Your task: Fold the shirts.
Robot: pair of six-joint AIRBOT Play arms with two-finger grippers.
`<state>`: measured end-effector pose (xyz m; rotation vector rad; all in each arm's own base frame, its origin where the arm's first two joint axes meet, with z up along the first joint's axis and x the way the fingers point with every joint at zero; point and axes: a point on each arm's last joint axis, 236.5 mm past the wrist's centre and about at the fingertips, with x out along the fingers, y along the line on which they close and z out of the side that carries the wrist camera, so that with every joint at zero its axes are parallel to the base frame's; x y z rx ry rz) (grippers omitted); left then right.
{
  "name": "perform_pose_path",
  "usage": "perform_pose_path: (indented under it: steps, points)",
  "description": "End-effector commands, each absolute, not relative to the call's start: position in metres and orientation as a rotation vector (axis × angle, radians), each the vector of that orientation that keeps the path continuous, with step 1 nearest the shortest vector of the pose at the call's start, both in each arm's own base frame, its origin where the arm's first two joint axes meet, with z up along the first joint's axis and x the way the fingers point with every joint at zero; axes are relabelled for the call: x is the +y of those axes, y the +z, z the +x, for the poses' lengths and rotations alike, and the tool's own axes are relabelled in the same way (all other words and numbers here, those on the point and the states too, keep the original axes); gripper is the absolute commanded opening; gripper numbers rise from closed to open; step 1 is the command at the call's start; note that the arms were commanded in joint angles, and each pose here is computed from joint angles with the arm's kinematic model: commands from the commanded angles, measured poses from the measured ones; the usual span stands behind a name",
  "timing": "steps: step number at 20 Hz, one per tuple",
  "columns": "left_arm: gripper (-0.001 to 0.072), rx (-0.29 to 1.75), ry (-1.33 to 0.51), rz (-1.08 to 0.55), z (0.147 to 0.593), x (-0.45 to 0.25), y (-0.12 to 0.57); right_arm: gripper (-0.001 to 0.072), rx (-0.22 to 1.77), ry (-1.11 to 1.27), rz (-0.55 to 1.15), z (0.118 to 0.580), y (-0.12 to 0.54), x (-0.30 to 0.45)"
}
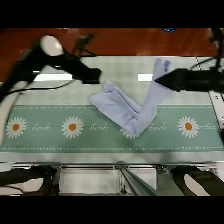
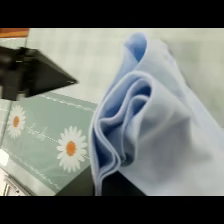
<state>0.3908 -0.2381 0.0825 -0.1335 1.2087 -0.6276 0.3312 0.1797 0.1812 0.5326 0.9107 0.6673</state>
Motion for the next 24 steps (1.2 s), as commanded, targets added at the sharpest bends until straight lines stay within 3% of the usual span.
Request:
perform_pose_path:
  steps: [1,5,10,11,12,13,15,18,20,24]
  points:
    - [0.0018,1.017,-0.367,-0.137,0.382,-0.119,0.129,0.0029,0.956,0.746,0.520,0.380,0.156,0.246]
    - [0.0018,0.917,-0.293,-0.181,0.330,-0.088,0.132,0.0029,1.079,0.756,0.518,0.414,0.084,0.303]
    - [0.0018,0.980,-0.341,-0.338,0.292,-0.111,0.082,0.0031,1.200,0.752,0.536,0.426,0.020,0.349]
    - [0.0018,0.993,-0.354,-0.391,0.290,-0.119,0.070,0.0135,1.211,0.735,0.553,0.428,0.010,0.355]
    - [0.0018,0.999,-0.358,-0.427,0.290,-0.124,0.059,0.0341,1.220,0.722,0.573,0.429,0.003,0.360]
    - [0.0018,1.003,-0.357,-0.444,0.289,-0.128,0.049,0.0409,1.218,0.725,0.574,0.429,0.001,0.363]
    - [0.0018,1.010,-0.352,-0.444,0.290,-0.132,0.034,0.0408,1.206,0.722,0.605,0.434,0.012,0.356]
    - [0.0018,0.989,-0.357,-0.415,0.297,-0.130,0.033,0.0408,1.204,0.757,0.625,0.431,0.063,0.307]
    - [0.0018,0.983,-0.357,-0.412,0.298,-0.130,0.034,0.0407,1.222,0.718,0.534,0.417,0.089,0.249]
    - [0.0018,0.984,-0.358,-0.412,0.298,-0.130,0.034,0.0407,1.204,0.255,0.267,0.378,0.117,0.094]
